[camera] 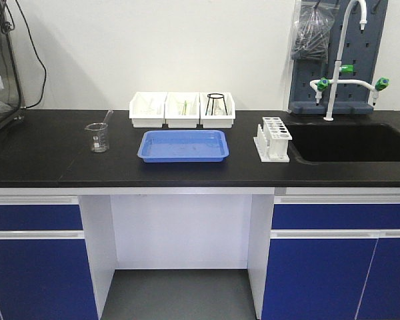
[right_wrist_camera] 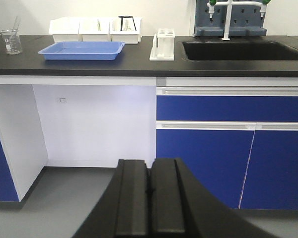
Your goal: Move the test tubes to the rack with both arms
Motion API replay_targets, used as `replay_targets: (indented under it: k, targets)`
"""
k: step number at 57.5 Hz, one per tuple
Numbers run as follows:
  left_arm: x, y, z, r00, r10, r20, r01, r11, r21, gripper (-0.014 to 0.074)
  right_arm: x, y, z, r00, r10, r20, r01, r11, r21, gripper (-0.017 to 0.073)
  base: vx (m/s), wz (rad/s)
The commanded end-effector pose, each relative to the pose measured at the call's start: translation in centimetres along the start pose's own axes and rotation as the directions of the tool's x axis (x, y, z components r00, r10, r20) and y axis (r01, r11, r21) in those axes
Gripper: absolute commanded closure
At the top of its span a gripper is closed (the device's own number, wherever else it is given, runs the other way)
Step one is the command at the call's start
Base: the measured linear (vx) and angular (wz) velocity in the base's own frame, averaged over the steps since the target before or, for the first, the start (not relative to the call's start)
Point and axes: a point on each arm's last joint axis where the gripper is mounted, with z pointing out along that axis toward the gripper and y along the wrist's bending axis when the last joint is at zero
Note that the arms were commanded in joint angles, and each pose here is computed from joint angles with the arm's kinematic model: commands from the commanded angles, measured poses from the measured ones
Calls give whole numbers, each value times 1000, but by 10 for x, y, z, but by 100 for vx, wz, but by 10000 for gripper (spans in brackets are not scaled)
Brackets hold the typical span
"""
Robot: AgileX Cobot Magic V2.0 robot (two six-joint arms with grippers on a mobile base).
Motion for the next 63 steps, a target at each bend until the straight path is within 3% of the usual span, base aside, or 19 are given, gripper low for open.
replay_targets:
  k: [1, 63]
  targets:
    - [-16, 1, -2, 994, -10, 108, 11, 1000, -8, 598, -3, 0, 1, 998, -12, 64, 12, 1000, 7, 571, 0, 0]
    - [-16, 1, -2, 994, -10, 108, 11, 1000, -8, 598, -3, 0, 1, 998, -12, 65, 12, 1000, 7, 571, 0, 0]
